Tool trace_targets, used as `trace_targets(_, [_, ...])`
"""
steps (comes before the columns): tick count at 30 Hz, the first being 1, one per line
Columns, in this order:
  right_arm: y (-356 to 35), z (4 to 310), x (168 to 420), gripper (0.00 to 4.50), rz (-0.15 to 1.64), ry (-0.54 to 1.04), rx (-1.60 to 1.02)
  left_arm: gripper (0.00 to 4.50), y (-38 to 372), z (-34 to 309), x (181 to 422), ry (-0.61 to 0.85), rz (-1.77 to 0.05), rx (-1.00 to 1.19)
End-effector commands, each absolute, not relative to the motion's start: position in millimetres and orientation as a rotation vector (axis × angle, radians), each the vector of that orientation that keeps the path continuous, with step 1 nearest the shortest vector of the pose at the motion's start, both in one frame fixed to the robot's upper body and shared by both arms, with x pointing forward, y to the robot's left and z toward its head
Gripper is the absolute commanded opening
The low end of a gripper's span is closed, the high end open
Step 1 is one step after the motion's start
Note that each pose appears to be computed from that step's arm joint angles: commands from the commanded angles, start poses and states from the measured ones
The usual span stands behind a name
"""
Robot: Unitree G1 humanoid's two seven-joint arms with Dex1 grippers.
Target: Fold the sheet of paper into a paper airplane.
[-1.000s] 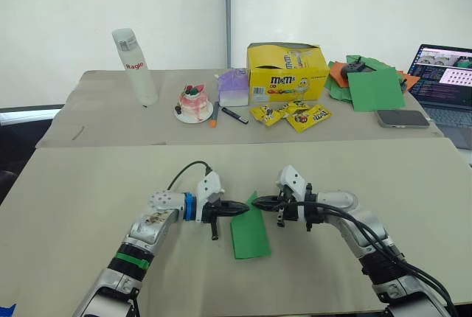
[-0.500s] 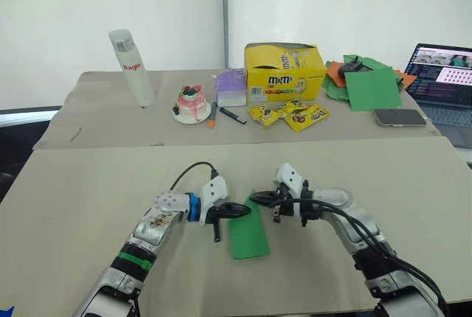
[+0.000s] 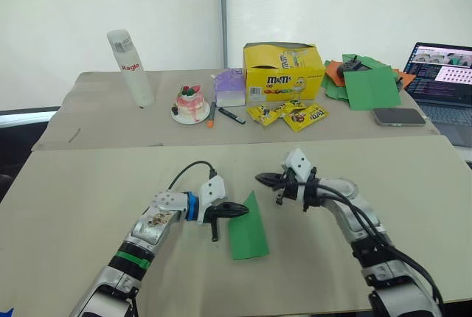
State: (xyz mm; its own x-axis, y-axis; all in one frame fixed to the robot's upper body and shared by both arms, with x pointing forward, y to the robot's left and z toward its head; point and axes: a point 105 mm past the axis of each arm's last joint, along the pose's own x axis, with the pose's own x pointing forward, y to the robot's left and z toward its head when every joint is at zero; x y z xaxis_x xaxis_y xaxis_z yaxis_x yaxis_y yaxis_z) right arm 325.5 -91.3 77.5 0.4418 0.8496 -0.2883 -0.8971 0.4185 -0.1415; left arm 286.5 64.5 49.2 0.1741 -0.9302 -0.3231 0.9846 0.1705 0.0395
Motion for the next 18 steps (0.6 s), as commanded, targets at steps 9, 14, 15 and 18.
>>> trace_targets(9, [-78.2,51.0,287.7,0.03,1.241,0.293,-0.327,0.00,71.2,35.2,286.5,0.347,-1.356,0.282])
trace_targets(14, [-75.7,42.8,261.6,0.03,1.315,0.326,-0.324,0.00,74.0,34.8,286.2,0.354,-1.361,0.306])
trace_targets(15, [-76.2,42.5,257.7,0.03,1.320,0.331,-0.312,0.00,73.9,35.3,286.0,0.354,-1.363,0.308])
trace_targets(18, [-87.0,38.5,240.7,0.03,1.323,0.363,-0.285,0.00,71.5,37.9,284.4,0.353,-1.380,0.306])
